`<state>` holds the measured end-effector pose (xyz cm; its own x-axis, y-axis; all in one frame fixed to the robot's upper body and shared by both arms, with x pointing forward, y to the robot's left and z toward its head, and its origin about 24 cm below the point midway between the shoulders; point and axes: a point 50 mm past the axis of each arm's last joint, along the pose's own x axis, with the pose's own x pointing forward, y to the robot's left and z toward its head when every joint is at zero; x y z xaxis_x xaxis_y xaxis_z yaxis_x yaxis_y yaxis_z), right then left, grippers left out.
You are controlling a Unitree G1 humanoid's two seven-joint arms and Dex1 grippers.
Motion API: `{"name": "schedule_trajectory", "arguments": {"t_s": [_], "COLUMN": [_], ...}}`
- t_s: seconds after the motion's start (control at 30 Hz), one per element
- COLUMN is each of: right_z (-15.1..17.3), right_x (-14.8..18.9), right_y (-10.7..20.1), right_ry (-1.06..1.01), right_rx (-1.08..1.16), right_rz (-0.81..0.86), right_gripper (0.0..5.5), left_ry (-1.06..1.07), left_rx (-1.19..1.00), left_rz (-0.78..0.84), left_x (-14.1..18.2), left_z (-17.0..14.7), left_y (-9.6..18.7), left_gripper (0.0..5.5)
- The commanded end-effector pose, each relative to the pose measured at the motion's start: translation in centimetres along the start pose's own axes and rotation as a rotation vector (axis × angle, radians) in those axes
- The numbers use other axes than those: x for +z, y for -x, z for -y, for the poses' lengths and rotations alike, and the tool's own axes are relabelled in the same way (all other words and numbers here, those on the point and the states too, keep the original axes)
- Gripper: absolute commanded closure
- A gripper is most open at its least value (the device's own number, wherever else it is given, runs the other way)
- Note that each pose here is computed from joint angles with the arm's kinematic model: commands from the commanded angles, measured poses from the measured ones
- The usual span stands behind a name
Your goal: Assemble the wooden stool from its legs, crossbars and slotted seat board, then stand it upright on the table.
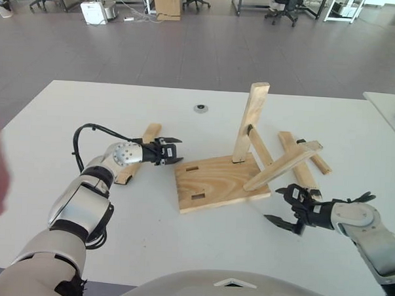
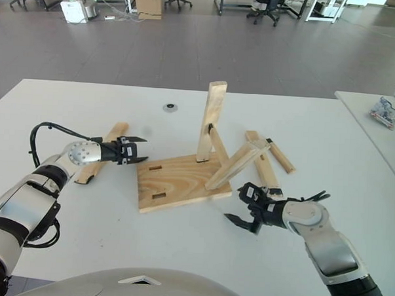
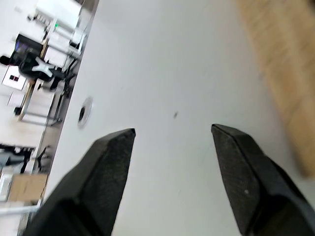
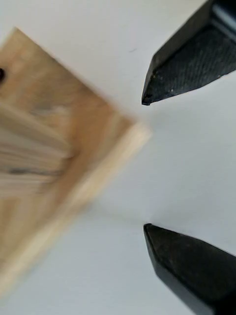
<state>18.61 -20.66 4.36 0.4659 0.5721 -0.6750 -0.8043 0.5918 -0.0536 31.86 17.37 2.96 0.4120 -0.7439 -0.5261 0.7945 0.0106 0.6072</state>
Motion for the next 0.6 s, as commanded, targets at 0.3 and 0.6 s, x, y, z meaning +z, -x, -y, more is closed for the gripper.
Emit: {"name": "schedule_trajectory", "arguments": {"t_s": [0.3, 0.6], "right_z": [1.6, 1.6], "right_x": [0.4, 1.4], "right_y": [-6.7, -7.4], "right_ry": [-0.078, -0.051], "right_rx": [-0.194, -0.225], "right_rz": [-0.013, 0.032], "right_gripper": [0.99, 0.99], "left_ry": [0.031, 0.152], "left_rx": [-0.3, -0.075], "left_rz": [0.315, 0.281], "left_x": [1.6, 1.2], "left_z": [6.7, 4.6], "left_y": [1.7, 1.7], "left_gripper": [2.63, 2.63]}}
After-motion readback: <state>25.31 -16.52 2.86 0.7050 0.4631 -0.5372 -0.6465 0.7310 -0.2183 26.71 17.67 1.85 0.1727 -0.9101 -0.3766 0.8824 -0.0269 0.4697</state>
